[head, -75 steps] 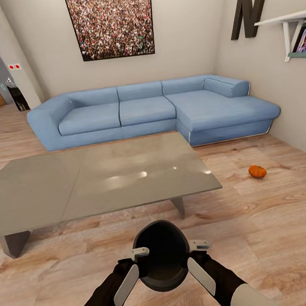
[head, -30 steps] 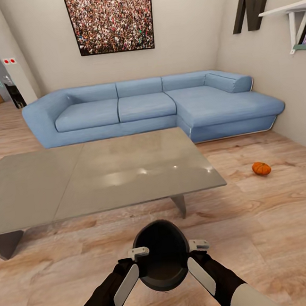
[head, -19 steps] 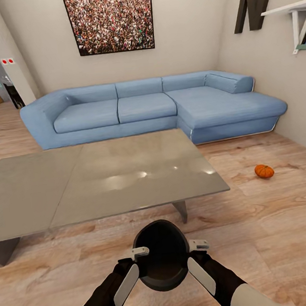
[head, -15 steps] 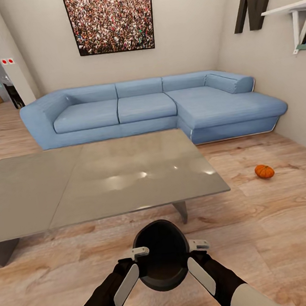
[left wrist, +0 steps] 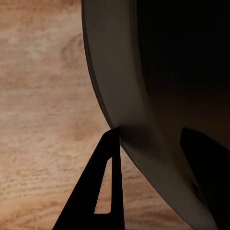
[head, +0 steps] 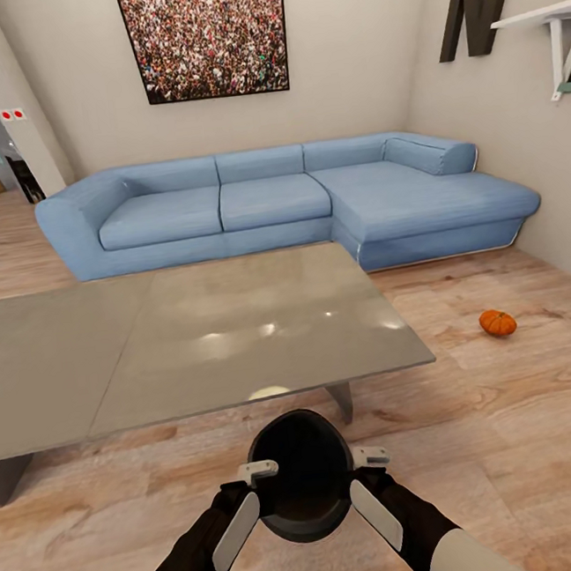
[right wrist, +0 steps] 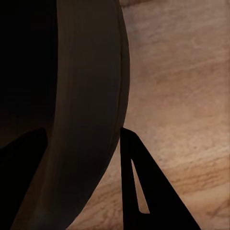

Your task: Place each of the two pumpkins and all three candles from the living room inside a cabinet in the living room (use any cabinet), then make sure every cabinet is closed, and position the cauldron so it is next to a table in the living room.

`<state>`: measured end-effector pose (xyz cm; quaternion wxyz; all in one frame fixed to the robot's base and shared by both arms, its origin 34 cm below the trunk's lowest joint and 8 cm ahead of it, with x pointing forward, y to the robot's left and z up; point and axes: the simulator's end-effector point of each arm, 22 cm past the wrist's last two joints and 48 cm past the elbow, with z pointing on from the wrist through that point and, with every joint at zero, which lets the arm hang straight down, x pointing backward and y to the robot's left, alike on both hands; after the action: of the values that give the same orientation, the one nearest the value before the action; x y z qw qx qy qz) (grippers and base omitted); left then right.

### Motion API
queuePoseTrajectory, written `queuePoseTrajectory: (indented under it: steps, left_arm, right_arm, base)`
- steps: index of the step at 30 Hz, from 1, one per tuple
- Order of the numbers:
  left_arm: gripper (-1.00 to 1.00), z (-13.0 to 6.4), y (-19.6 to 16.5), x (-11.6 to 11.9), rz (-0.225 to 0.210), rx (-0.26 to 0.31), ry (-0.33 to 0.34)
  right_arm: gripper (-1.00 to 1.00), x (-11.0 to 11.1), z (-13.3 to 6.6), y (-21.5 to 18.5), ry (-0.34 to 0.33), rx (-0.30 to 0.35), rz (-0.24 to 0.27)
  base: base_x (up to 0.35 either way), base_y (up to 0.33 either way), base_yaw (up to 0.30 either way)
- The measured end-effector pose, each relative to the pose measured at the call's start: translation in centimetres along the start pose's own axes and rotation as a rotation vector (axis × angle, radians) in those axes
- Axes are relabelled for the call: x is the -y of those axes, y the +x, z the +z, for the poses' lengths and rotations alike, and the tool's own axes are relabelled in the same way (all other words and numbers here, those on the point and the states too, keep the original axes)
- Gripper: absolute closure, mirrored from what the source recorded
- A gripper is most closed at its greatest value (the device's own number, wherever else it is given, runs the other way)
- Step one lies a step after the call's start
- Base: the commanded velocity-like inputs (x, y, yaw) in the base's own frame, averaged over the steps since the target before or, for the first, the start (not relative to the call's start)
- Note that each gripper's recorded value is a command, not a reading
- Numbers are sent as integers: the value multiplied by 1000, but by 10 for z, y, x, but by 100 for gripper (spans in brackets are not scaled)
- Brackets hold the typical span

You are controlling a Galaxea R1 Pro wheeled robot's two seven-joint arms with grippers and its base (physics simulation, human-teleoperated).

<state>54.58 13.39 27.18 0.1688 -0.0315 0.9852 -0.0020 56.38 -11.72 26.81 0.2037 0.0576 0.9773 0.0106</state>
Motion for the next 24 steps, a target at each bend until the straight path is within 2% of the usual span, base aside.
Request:
queuePoseTrajectory:
  steps: [24]
  left_arm:
    - [100,7,8,0,-3,-21,1]
  right_arm:
    - [100,1,6,8,5,-20,4]
  base:
    - [3,1,0]
